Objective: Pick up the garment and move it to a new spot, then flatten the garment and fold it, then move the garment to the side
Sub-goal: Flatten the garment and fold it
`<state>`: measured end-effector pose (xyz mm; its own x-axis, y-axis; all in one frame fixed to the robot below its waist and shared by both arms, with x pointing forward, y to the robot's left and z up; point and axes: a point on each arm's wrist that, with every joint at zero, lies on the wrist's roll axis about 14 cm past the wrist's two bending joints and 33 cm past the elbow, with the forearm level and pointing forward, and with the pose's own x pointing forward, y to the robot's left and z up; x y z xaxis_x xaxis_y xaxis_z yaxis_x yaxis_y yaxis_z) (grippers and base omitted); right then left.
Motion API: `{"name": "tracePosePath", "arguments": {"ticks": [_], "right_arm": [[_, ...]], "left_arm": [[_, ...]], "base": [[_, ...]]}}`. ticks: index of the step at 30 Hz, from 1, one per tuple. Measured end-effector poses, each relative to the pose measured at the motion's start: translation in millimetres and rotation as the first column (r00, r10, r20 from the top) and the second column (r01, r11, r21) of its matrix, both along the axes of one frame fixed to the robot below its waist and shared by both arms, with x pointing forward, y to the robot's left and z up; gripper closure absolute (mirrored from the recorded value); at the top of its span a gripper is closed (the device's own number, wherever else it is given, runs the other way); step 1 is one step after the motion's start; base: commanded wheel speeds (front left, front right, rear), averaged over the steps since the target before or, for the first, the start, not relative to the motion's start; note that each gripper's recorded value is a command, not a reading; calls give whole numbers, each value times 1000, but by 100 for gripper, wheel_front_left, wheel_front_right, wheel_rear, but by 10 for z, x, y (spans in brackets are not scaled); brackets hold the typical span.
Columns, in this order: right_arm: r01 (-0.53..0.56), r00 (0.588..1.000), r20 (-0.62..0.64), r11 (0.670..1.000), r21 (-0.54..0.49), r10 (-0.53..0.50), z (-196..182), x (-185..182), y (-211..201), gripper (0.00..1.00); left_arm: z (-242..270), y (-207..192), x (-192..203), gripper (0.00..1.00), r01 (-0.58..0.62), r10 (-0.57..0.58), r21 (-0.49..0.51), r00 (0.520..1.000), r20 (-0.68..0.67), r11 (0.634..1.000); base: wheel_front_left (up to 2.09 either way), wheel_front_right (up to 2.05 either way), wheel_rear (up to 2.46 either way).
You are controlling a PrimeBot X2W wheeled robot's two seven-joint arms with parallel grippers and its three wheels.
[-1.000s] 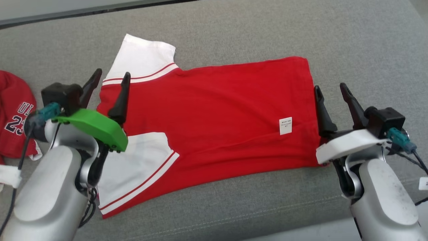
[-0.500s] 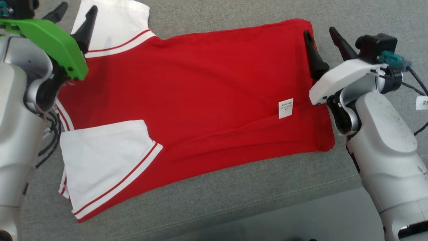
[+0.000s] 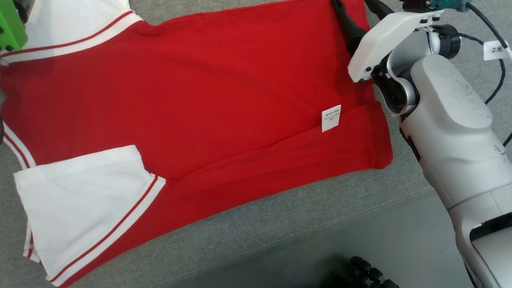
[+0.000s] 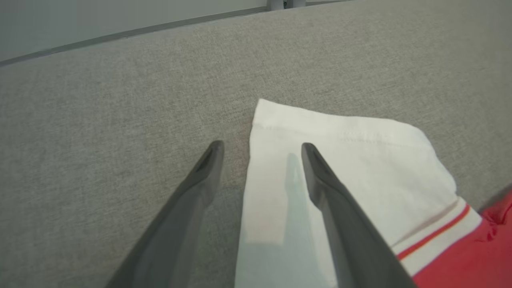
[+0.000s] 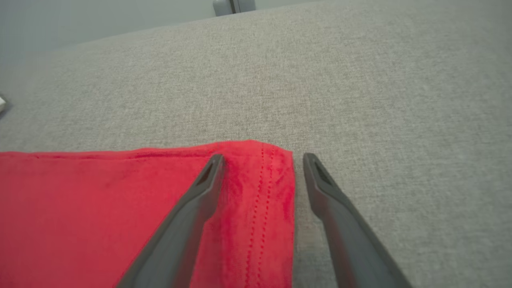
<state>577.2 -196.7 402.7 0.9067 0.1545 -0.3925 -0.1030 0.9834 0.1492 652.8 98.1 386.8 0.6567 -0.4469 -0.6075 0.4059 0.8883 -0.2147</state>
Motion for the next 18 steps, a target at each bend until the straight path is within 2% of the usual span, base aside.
{"name": "tracePosePath", "arguments": {"ticks": [3,15,16,17,18], "right_arm": [[-5,999,-34,1000,4,5,-99,12,1,0],[-37,996,-87,999,-11,36,-234,83,-17,0],[-39,995,-87,999,-11,38,-233,84,-19,3],[-43,995,-90,999,-10,42,-238,79,-14,16],[-48,995,-93,999,-10,47,-239,76,-9,47]], "left_arm": [[-187,-12,3,0,9,-9,5,999,-50,1000],[-429,-42,185,0,9,-11,-18,996,-87,1000],[-444,-45,190,0,13,-14,-14,996,-91,1000],[-453,-54,194,0,15,-17,-14,995,-98,1000],[-463,-58,198,0,13,-15,-20,994,-108,1000]], "base": [[0,0,0],[0,0,0],[0,0,0],[0,0,0],[0,0,0]]}}
